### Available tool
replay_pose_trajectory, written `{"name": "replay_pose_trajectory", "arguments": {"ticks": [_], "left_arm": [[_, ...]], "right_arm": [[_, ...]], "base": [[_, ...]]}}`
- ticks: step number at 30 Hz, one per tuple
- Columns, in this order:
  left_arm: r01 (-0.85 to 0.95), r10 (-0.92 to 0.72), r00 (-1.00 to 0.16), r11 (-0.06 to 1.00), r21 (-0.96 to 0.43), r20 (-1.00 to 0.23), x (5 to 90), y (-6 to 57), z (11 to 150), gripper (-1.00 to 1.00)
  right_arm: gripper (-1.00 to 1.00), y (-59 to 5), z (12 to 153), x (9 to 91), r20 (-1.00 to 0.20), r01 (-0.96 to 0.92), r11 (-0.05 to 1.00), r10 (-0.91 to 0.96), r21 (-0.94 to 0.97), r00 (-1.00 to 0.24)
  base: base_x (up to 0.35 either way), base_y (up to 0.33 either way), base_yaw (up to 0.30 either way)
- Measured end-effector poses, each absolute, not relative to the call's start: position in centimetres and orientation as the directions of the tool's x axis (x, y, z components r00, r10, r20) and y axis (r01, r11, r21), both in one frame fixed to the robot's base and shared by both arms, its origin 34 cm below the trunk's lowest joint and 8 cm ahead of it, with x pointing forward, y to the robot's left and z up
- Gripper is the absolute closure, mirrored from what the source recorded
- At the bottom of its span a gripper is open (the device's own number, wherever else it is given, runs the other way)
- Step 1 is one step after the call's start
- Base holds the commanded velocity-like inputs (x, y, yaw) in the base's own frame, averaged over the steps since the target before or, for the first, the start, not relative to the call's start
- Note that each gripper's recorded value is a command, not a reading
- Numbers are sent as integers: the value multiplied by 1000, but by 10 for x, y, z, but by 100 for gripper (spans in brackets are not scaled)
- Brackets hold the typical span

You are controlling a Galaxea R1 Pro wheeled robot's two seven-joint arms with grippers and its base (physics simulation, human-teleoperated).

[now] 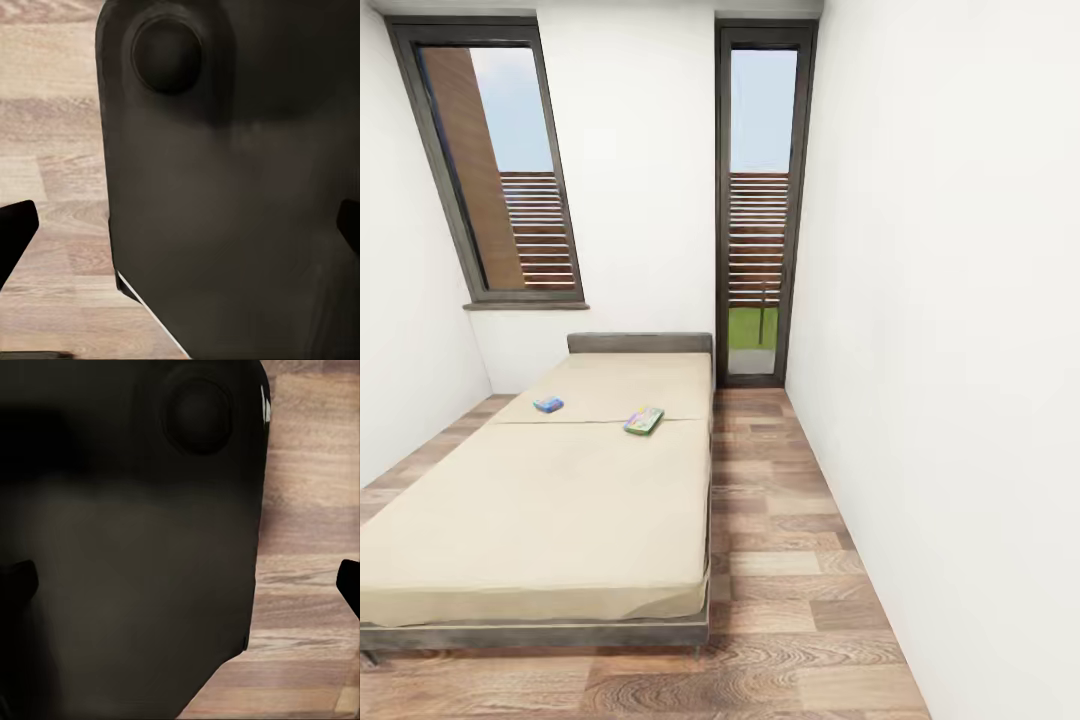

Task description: Put all the toys in the child's room - the three board games (two on the bed and one on the table), the two jigsaw puzzles on the table, and the tennis ball on the table - inside the toy box on the table in the child's room.

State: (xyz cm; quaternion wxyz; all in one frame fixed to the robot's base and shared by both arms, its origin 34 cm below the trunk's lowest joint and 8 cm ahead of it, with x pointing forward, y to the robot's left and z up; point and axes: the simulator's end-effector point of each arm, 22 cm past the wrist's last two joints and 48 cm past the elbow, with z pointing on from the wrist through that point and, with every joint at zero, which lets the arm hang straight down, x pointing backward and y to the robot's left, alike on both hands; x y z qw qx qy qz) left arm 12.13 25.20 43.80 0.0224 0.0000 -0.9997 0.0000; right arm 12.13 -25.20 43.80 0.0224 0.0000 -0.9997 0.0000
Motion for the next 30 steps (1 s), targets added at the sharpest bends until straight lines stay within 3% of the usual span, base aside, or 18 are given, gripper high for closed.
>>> {"name": "replay_pose_trajectory", "arguments": {"ticks": [16,30], "left_arm": [[-14,-13,-999,1000,-23,36,124,234,438,-100],[-14,-13,-999,1000,-23,35,125,234,438,-100]], "right_arm": [[-100,-212,439,120,54,-6,999,-9,53,-998],[-100,-213,439,120,54,-1,999,-4,51,-999]], "base": [[0,0,0],[0,0,0]]}}
